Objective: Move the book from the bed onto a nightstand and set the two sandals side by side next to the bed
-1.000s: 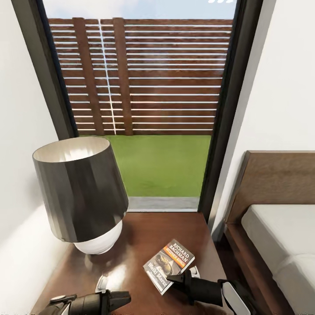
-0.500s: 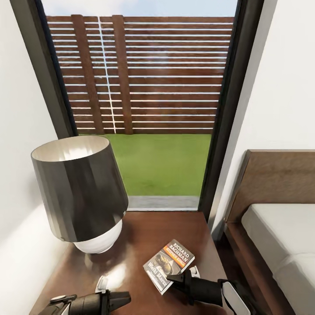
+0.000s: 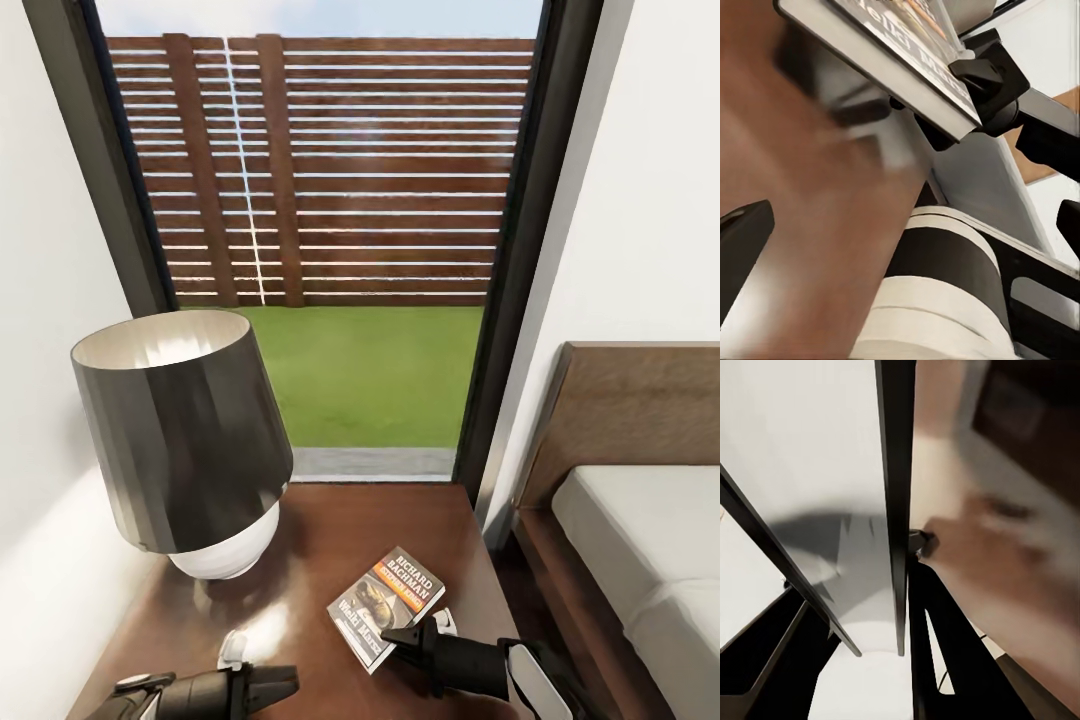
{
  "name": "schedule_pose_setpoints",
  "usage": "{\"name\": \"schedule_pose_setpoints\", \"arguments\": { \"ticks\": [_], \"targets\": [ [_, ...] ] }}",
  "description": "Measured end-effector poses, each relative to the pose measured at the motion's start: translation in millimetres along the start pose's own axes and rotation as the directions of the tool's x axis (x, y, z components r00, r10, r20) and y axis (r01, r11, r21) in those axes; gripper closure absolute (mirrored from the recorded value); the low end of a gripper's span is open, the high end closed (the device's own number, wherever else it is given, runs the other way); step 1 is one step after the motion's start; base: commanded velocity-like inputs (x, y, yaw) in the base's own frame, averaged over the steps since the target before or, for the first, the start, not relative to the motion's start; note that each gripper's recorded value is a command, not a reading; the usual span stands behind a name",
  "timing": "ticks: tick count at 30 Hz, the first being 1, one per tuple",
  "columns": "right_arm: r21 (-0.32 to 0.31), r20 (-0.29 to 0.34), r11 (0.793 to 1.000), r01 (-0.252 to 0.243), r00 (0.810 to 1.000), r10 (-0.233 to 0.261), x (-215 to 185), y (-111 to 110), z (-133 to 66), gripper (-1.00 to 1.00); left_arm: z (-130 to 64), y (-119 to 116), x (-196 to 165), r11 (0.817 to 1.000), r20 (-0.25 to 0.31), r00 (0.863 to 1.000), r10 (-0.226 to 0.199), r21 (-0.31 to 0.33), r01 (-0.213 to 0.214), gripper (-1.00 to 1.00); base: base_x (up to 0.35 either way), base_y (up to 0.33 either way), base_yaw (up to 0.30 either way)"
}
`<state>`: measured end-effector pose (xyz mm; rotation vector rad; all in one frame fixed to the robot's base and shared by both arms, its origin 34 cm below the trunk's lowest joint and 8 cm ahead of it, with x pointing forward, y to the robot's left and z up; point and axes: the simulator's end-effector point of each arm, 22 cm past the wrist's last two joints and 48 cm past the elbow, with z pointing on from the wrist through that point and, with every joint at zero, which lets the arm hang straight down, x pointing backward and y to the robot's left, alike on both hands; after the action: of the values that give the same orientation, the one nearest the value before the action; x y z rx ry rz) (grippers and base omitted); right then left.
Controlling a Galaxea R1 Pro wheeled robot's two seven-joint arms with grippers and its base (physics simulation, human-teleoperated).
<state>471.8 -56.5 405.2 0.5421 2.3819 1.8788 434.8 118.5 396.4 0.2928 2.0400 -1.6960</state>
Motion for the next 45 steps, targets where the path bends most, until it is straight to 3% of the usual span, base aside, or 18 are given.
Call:
{"name": "schedule_pose_setpoints", "arguments": {
  "ticks": [3, 7, 10, 16, 22, 29, 45],
  "targets": [
    [-0.001, 0.0, 1.0, -0.001, 1.0, 0.001, 0.0, 0.1, 0.0, 1.0, -1.5, -19.3, -2.6, 0.996, 0.002, 1.0, 0.001, 0.086, -0.001, -1.0, 0.0, 0.0, 0.0],
    [0.002, 0.0, 1.0, -0.002, 1.0, 0.002, 0.3, -1.1, -0.1, 1.0, -0.4, -26.2, -14.0, 0.994, 0.004, 1.0, 0.02, 0.105, -0.02, -1.0, 0.0, 0.0, 0.0],
    [0.001, 0.0, 1.0, -0.003, 1.0, 0.003, 0.2, -0.8, -0.1, 1.0, 2.4, -35.6, -34.1, 0.993, -0.002, 1.0, 0.007, 0.119, -0.006, -1.0, 0.0, 0.0, 0.0],
    [0.002, 0.0, 1.0, -0.003, 1.0, 0.003, 0.6, -1.4, -0.1, 1.0, 10.3, -50.0, -58.6, 0.99, -0.006, 1.0, 0.018, 0.137, -0.017, -1.0, 0.0, 0.0, 0.0],
    [0.001, 0.0, 1.0, -0.003, 1.0, 0.003, 0.3, -0.9, -0.1, 1.0, 22.7, -35.7, -65.0, 0.998, -0.005, 1.0, 0.009, 0.06, -0.009, -1.0, 0.0, 0.0, 0.0],
    [-0.009, 0.002, 1.0, -0.012, 1.0, 0.012, -0.3, -0.3, 0.0, 1.0, 34.6, -38.6, -66.5, 0.998, -0.003, 1.0, 0.017, 0.065, -0.017, -1.0, 0.0, 0.0, 0.0],
    [-0.021, 0.004, 1.0, -0.019, 1.0, 0.019, -1.1, 1.2, 0.1, 1.0, 33.3, -36.4, -65.2, 0.998, -0.005, 1.0, 0.015, 0.062, -0.015, -1.0, 0.0, 0.0, 0.0]
  ]
}}
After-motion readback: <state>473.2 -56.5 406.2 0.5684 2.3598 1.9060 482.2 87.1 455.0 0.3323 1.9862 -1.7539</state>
